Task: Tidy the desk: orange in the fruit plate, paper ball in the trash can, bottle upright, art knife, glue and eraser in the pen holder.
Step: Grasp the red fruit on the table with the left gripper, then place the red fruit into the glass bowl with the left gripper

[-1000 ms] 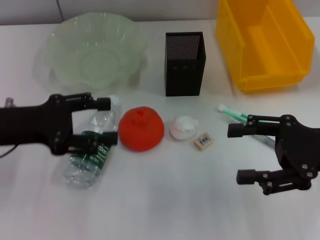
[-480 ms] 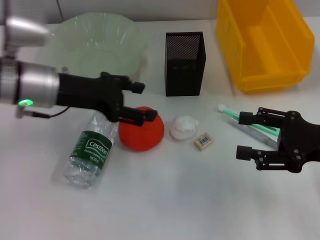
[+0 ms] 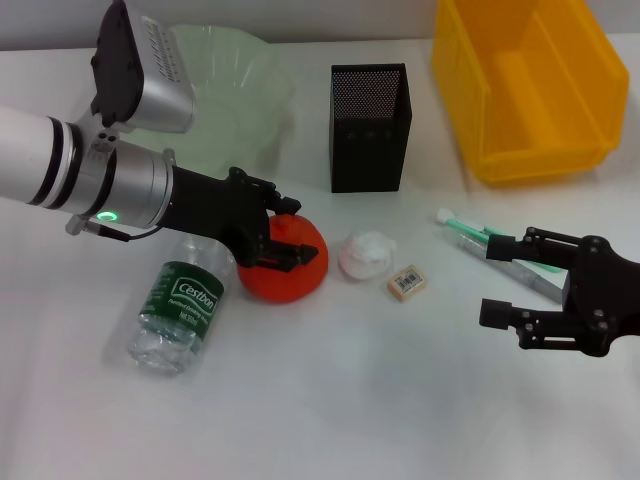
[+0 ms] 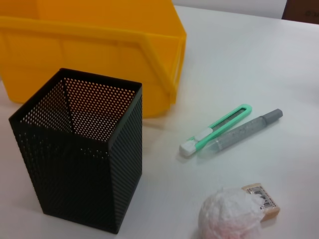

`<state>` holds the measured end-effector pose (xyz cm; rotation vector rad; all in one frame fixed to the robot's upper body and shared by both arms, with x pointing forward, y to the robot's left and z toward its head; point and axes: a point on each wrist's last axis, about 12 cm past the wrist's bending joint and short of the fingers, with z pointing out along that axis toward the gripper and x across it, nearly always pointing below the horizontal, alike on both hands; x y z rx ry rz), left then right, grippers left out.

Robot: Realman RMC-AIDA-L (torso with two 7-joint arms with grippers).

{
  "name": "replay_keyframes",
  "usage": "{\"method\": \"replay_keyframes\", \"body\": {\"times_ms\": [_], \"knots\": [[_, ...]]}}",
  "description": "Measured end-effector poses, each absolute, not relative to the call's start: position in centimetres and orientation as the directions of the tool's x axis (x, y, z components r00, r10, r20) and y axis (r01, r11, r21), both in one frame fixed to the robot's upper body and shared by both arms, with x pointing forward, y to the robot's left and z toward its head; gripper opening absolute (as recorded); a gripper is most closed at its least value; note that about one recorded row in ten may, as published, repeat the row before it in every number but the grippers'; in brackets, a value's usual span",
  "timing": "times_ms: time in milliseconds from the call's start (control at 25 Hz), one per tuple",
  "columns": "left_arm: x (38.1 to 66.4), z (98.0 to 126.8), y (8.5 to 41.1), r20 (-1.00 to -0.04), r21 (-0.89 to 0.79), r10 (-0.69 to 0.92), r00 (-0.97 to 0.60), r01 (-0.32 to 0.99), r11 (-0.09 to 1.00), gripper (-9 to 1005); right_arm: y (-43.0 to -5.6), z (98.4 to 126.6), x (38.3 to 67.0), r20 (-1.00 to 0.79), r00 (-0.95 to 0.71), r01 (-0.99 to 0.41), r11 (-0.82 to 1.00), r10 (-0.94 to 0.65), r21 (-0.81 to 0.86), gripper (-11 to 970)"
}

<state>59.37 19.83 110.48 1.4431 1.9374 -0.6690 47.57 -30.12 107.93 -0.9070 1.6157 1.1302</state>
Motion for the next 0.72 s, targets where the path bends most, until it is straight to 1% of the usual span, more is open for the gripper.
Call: {"method": "replay_keyframes", "body": {"times_ms": [200,520,600,640,680,720], "knots": [[59.3,110.5,20.0,-0.733,-0.021,0.65,-0.201,0.962,0.274,575,-30.1,107.9,47.5,-0.955,-0.292,-0.916,0.303,-0.055,0.263,823],[59.1,110.4,20.2,-0.739,-0.026,0.643,-0.203,0.961,0.274,400,-30.0,107.8,47.5,-0.955,-0.293,-0.917,0.3,-0.054,0.264,824],[59.0,110.8,20.3,-0.756,-0.037,0.622,-0.206,0.961,0.272,356,-30.0,107.8,47.5,-0.955,-0.293,-0.916,0.301,-0.053,0.264,824],[58.9,111.7,20.5,-0.801,-0.054,0.559,-0.211,0.957,0.284,334,-30.0,107.8,47.5,-0.954,-0.294,-0.916,0.302,-0.052,0.265,824],[58.9,111.7,20.5,-0.801,-0.054,0.559,-0.211,0.957,0.284,313,-30.0,107.8,47.4,-0.954,-0.294,-0.916,0.302,-0.052,0.265,824],[58.9,112.4,20.9,-0.835,-0.061,0.507,-0.214,0.951,0.302,292,-30.0,107.8,47.4,-0.954,-0.294,-0.915,0.302,-0.051,0.266,824]]}}
